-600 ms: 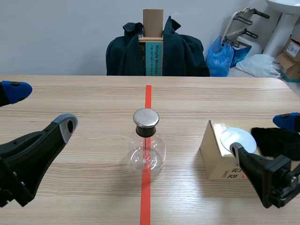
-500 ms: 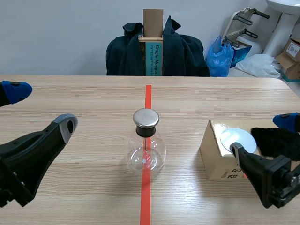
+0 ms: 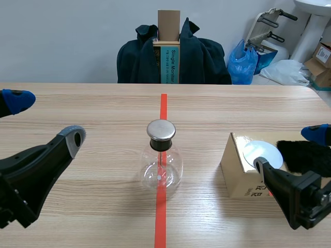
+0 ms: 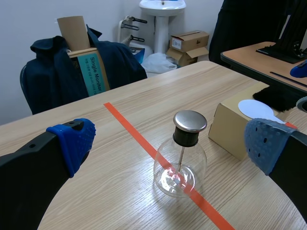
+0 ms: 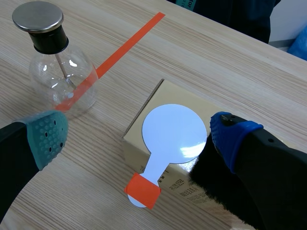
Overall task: Do the electroscope experiment.
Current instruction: 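Pick up the white charging plate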
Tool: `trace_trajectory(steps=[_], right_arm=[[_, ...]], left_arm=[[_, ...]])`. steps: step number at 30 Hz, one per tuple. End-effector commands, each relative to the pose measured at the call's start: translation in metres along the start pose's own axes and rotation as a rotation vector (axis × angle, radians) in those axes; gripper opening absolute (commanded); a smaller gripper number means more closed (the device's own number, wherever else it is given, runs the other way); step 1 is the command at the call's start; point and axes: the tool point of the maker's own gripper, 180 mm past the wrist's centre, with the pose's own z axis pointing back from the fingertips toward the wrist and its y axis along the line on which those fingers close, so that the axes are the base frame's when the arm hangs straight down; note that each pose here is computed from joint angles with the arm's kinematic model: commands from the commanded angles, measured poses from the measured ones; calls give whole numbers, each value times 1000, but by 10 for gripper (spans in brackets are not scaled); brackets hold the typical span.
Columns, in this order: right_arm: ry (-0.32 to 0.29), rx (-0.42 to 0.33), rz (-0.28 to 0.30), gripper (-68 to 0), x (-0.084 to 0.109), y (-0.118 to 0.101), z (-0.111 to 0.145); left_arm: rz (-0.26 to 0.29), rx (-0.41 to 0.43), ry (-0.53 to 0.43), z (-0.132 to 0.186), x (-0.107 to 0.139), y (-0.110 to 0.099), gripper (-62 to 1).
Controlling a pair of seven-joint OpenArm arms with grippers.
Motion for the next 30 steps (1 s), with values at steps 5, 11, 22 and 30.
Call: trace_trajectory(steps=[5,11,22,30], right_arm=[[-42,4,10,-67,11,-2,-2],[-14,12,142,-67,9,-3,-1],[175,101,959,-67,-15,6,6],[173,-42,1378,-66,-30,-6,17]], left_arm=[[5,-1,-19,-1,4,-1,14],[5,-1,-16,-1,4,-1,14],[1,-2,-14,-1,3,-1,14],[-36,-15,6,-1,0,-3,14]])
